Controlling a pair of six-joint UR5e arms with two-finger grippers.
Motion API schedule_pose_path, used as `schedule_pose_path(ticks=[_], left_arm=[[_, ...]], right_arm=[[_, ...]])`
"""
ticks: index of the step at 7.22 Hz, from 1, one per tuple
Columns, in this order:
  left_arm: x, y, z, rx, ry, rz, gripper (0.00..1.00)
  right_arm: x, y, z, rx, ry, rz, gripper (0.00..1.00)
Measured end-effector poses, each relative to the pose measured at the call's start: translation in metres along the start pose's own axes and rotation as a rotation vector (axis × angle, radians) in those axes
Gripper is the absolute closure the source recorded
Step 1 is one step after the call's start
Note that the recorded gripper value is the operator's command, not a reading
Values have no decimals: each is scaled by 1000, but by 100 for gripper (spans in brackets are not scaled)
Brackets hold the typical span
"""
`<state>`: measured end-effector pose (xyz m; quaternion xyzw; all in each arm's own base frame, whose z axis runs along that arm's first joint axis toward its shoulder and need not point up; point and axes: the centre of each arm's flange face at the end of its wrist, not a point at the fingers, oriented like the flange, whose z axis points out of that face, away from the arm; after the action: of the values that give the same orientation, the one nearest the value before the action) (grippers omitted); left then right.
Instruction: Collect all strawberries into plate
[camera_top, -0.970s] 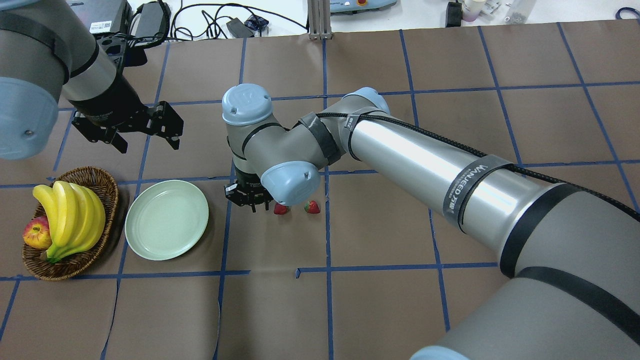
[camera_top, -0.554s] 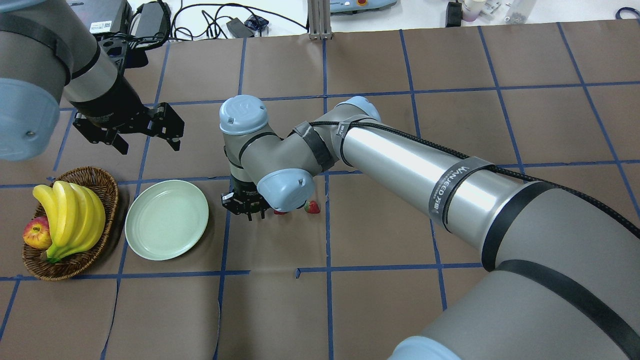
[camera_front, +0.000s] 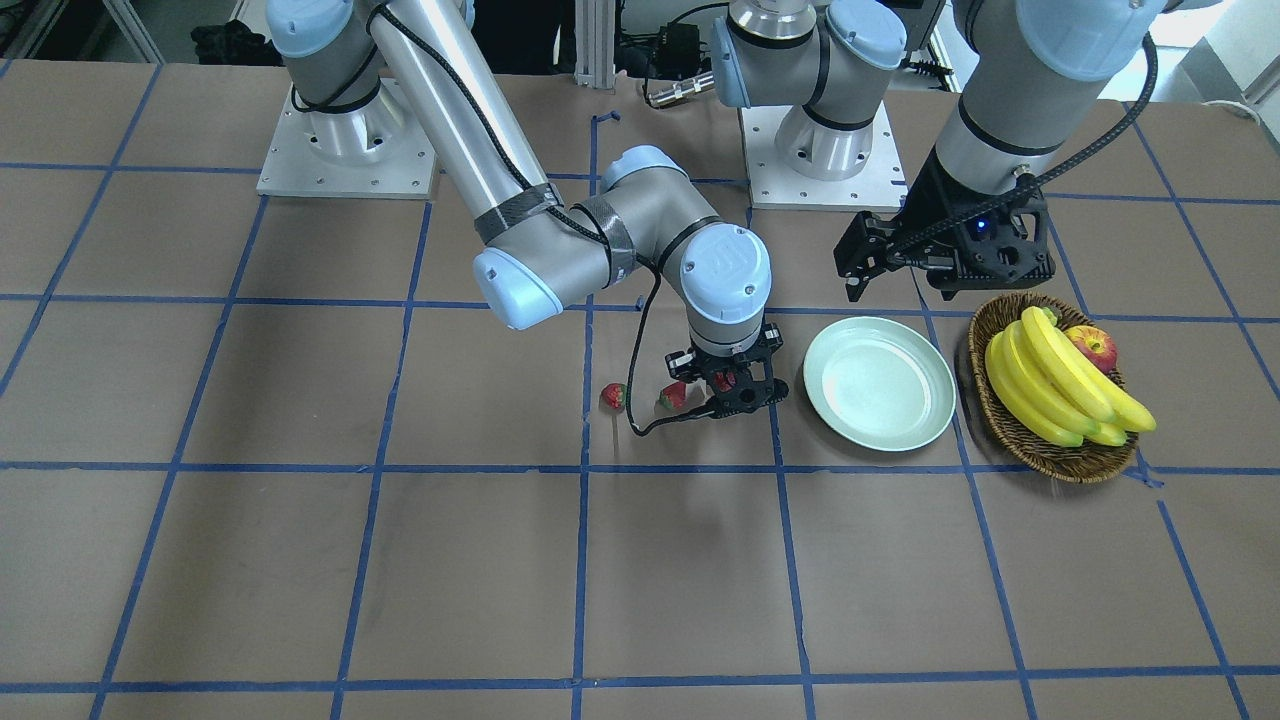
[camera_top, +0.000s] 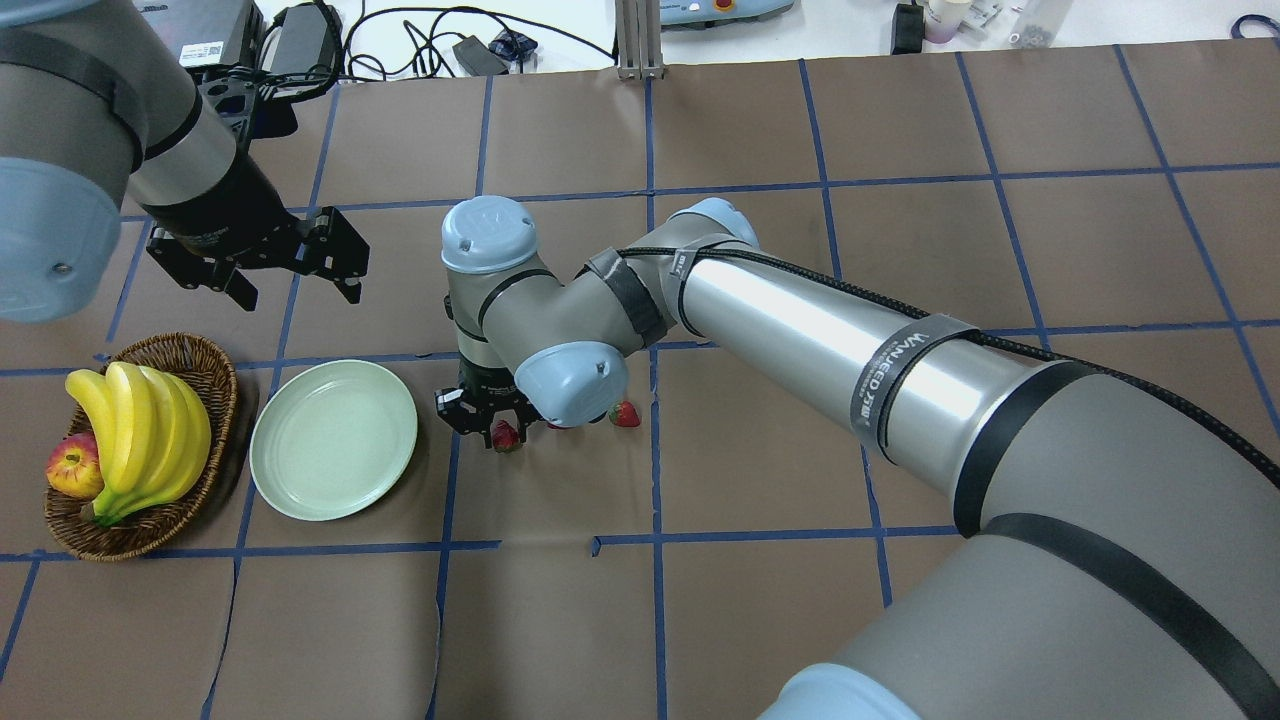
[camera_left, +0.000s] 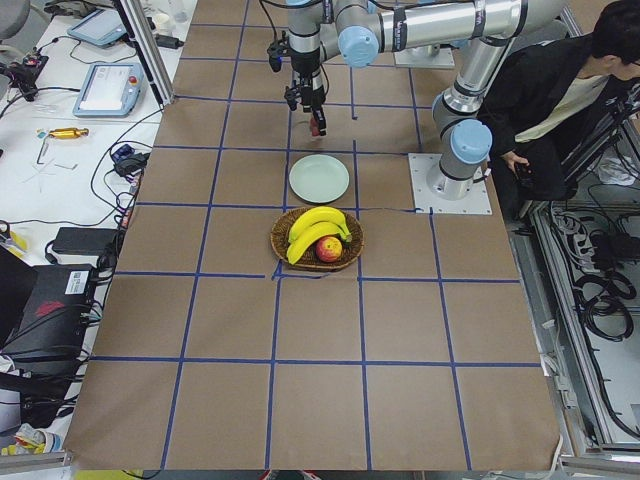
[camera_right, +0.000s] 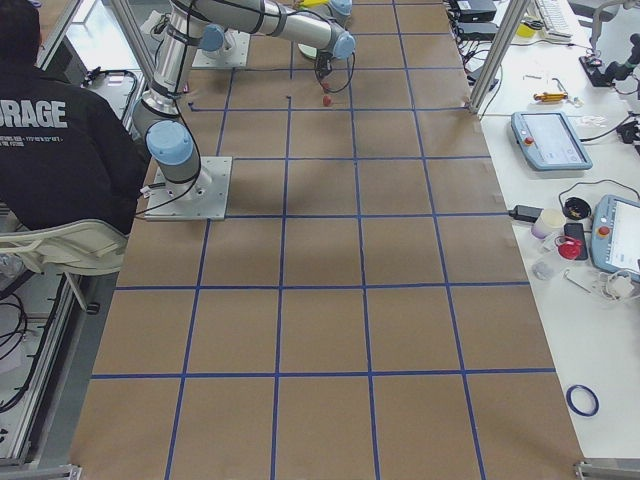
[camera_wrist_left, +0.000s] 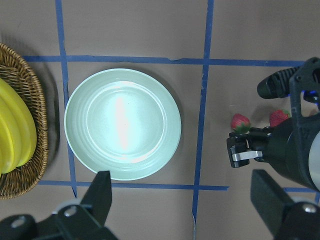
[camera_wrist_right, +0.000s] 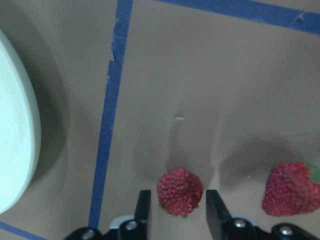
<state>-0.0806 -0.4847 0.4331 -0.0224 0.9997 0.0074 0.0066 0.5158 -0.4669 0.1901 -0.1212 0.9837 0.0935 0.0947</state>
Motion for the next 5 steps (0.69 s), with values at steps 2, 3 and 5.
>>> schedule_pose_path(ticks=[2,3,5], left_arm=[[0,0,0,-1,0,-1,0],[0,0,1,-2,0,-1,0],[0,0,1,-1,0,0,0]], right_arm=[[0,1,-5,7,3,1,1],[-1,3,-17,25,6,0,0],[1,11,-54,75,41,-4,0]])
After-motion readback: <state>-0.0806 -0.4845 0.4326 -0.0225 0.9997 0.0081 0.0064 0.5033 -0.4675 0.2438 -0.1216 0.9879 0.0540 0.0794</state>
